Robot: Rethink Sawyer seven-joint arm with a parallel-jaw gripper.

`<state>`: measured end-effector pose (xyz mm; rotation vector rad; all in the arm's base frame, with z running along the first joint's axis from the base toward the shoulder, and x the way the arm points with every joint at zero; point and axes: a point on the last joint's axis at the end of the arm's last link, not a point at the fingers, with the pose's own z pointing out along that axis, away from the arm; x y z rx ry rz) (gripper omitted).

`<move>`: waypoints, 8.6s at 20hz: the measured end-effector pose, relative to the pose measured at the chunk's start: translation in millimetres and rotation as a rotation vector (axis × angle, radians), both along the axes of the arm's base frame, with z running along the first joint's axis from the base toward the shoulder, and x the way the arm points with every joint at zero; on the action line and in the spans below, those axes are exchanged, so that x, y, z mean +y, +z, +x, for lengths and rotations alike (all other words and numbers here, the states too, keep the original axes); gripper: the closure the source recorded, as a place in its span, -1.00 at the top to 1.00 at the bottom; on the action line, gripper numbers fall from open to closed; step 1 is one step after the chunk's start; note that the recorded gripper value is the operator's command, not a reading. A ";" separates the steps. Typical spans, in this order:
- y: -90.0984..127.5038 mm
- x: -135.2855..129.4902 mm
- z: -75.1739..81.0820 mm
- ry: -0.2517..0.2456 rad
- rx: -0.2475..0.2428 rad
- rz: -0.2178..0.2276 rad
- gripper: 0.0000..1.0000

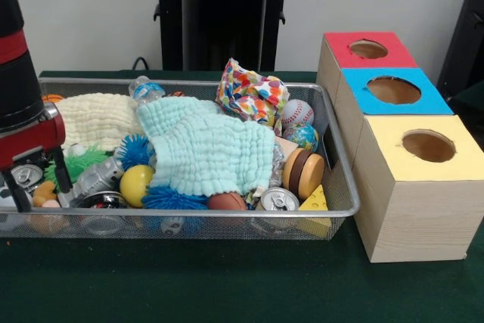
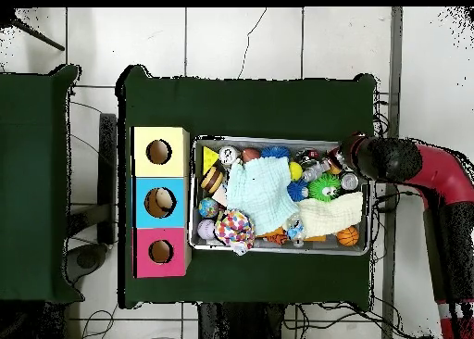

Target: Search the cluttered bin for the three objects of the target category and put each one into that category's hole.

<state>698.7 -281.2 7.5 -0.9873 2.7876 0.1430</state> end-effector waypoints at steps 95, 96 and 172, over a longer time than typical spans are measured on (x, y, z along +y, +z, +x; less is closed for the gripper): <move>8.9 -43.5 -90.7 0.076 -0.037 -0.141 1.00; 6.7 -45.8 -94.0 0.082 -0.036 -0.149 1.00; -4.1 27.0 -55.6 0.283 -0.084 -0.097 1.00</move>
